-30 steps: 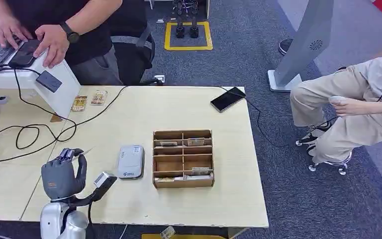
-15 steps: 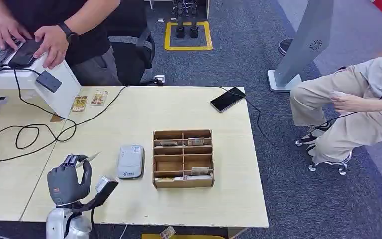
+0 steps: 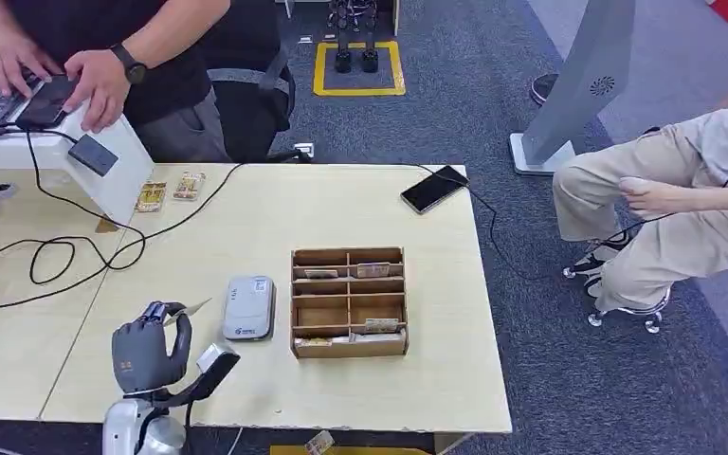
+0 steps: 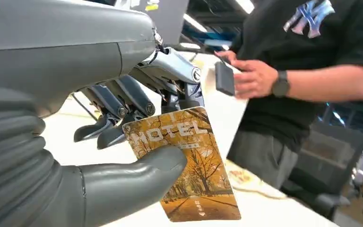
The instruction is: Pass the card to the sensor for recognition and then transmit it.
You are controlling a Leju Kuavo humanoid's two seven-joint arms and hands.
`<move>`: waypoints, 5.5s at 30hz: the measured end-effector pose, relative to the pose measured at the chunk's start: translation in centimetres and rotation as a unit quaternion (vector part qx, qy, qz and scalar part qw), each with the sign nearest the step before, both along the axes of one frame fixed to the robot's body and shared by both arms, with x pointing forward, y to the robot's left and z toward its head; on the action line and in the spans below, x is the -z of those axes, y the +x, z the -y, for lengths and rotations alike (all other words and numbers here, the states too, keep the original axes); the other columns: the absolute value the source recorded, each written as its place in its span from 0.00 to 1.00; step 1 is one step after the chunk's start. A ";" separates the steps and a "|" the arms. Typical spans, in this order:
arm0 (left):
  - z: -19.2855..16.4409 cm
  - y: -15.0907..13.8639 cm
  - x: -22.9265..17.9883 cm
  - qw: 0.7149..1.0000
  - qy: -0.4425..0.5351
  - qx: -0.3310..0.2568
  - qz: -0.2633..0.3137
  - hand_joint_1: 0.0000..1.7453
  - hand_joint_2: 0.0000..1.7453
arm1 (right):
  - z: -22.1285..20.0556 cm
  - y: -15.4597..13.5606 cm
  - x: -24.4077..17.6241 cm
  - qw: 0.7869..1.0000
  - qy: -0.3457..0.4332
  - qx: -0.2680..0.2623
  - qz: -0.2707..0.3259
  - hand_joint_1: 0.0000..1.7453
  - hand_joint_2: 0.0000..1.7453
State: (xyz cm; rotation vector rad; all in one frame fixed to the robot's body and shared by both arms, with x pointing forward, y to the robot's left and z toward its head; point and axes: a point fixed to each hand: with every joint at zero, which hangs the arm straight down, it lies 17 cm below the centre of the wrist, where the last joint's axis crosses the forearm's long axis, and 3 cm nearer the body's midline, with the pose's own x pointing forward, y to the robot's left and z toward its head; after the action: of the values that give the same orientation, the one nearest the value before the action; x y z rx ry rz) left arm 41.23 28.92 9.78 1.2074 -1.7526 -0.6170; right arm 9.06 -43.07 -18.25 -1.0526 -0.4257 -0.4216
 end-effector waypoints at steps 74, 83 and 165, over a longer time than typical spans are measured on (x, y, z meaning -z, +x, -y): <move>3.3 -0.2 6.4 0.993 0.047 0.028 -0.108 1.00 1.00 | -2.0 2.0 0.6 0.999 0.015 -0.033 0.021 0.00 1.00; 3.2 -0.3 6.5 0.994 0.033 0.026 -0.106 1.00 1.00 | -2.2 2.2 0.6 0.999 0.016 -0.035 0.023 0.00 1.00; 3.8 3.6 -13.5 0.817 -0.541 0.107 0.170 0.00 1.00 | -1.4 2.0 0.3 0.999 0.010 -0.023 0.022 0.00 1.00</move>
State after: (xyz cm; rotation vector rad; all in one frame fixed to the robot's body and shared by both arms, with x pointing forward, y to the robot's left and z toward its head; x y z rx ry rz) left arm 44.81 25.10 23.29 0.3018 -2.0502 0.5232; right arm 11.06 -41.69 -18.56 -1.0143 -0.4839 -0.4072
